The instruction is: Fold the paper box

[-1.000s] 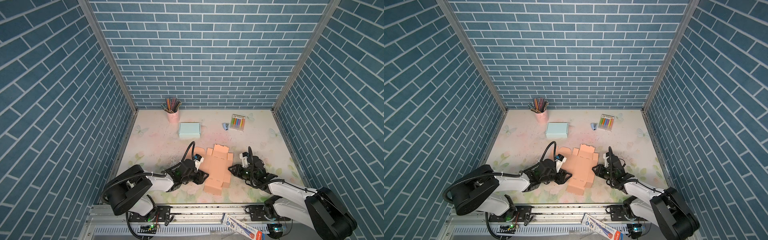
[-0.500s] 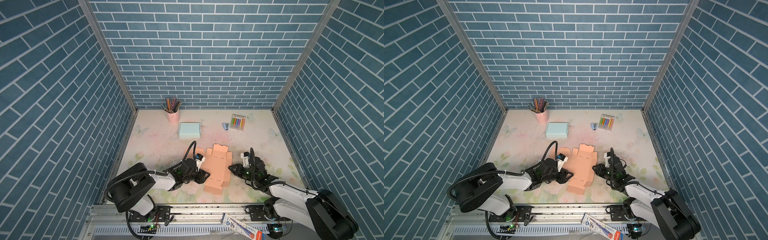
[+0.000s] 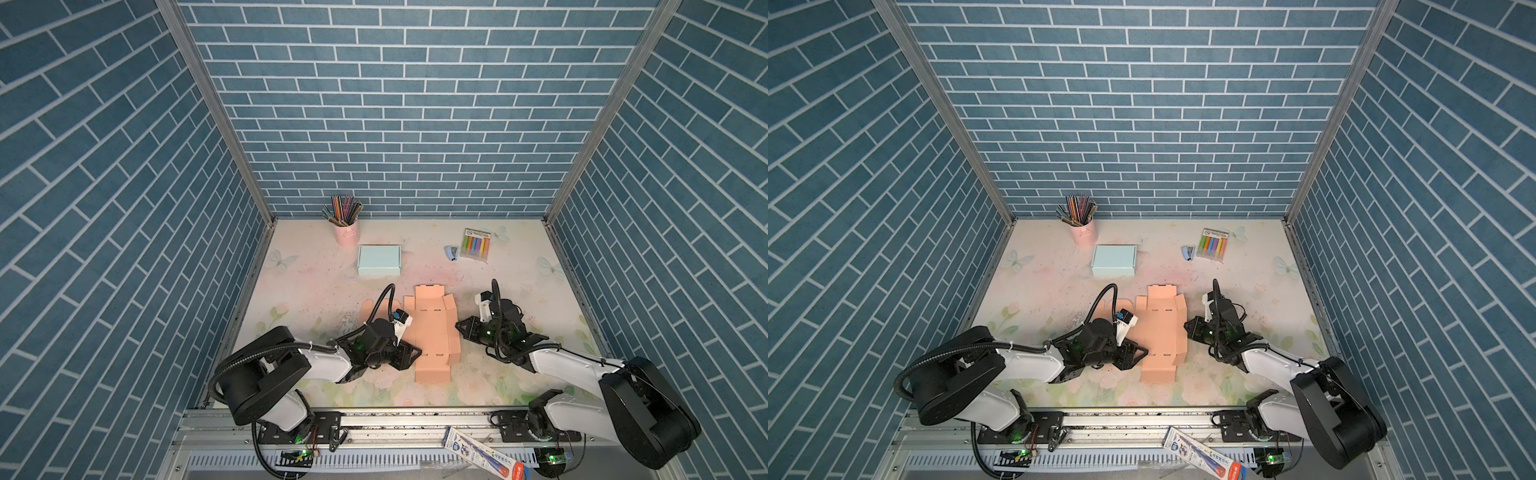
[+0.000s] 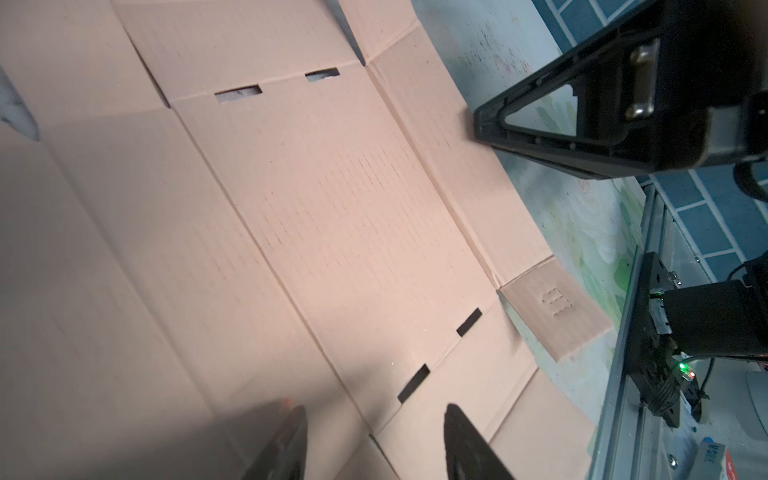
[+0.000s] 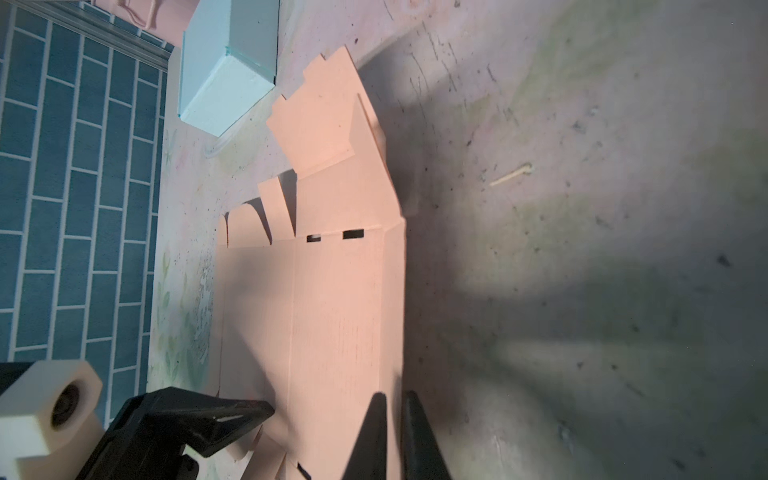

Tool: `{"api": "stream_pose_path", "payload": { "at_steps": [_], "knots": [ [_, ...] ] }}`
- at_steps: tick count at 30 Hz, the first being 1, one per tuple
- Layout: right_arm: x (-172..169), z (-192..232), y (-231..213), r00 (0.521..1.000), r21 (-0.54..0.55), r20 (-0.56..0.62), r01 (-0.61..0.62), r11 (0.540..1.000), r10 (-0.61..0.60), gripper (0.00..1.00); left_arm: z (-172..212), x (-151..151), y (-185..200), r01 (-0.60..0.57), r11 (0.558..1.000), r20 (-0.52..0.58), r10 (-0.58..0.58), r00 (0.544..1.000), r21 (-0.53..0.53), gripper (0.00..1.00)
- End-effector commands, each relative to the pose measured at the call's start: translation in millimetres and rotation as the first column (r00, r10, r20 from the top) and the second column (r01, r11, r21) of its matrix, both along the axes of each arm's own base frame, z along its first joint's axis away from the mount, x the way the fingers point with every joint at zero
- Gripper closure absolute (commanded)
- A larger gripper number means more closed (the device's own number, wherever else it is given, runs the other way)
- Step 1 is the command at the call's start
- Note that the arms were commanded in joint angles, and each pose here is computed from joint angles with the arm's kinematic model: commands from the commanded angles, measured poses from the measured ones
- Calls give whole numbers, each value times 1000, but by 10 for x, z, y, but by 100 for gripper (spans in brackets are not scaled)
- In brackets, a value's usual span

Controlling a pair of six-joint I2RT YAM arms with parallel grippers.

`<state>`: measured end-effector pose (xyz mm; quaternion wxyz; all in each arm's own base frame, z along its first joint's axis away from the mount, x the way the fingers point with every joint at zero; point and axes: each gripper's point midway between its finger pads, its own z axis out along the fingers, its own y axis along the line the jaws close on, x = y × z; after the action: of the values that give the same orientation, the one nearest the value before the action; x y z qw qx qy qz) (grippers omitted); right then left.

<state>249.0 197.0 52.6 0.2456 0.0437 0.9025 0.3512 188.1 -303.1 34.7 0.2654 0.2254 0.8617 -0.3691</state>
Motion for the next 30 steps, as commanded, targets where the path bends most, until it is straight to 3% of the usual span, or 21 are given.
{"api": "stream_pose_path", "payload": {
  "at_steps": [1, 12, 19, 26, 30],
  "knots": [
    [49, -41, -31, 999, -33, 3, -39, 999, 39, 88, 31, -30, -27, 7, 1000, -9, -7, 1000, -6, 46],
    [-62, -48, 109, 992, 136, -33, -115, 984, 120, 75, 83, -9, -104, 11, 999, -15, -12, 1000, -47, 47],
    [-99, -29, -61, 1000, 111, -19, -19, 994, 21, 59, 99, 2, -75, -5, 999, -9, 5, 1000, -50, 47],
    [-155, -68, -171, 1000, 67, -27, 13, 998, -11, 54, 102, 9, -84, -3, 999, -9, 3, 1000, -51, 47],
    [-173, -90, -100, 999, 89, -42, -24, 996, 28, 55, 106, 9, -81, -4, 999, -7, 4, 1000, -52, 47]
  ]
}}
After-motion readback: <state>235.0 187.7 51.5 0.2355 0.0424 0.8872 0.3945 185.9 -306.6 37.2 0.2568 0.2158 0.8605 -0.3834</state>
